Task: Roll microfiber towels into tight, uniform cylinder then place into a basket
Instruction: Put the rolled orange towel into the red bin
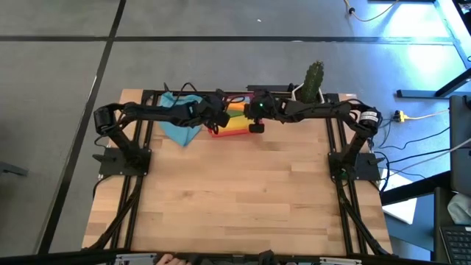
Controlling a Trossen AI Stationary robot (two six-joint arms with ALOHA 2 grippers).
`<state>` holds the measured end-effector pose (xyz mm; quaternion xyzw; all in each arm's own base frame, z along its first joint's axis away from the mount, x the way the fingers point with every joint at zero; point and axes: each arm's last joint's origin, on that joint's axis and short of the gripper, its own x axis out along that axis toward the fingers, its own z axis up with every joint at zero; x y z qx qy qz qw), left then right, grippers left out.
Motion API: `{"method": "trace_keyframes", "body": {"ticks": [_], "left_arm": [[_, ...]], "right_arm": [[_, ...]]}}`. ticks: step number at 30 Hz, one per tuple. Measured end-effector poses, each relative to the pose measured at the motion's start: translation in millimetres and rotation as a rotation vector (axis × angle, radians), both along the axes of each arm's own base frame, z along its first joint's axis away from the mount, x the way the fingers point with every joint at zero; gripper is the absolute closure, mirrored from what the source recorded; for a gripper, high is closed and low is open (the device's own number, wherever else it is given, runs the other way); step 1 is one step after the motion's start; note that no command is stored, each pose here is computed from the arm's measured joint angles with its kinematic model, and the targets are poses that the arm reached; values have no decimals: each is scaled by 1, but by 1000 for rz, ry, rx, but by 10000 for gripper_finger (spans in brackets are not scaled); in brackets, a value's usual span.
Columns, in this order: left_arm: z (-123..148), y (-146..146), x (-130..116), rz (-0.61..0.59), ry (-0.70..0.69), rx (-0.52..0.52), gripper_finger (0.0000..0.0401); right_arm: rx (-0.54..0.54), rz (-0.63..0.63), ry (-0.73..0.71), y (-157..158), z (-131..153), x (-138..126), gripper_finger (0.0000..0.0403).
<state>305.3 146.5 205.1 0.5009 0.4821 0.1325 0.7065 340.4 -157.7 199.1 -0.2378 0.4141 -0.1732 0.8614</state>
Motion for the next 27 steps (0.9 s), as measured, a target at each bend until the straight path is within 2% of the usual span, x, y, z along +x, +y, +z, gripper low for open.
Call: {"method": "trace_keyframes", "body": {"ticks": [3,9,20,27], "left_arm": [[-7,-3,-1,16,-1,-42,395],[-14,-17,0,-17,27,-52,396],[-7,-6,1,13,13,68,396],[-11,-2,-2,7,15,11,396]], "right_arm": [[-7,28,17,8,-2,3,366],[-2,57,45,20,-13,2,366],[-118,5,-7,6,-7,1,366],[-59,41,9,1,-14,-2,366]]}}
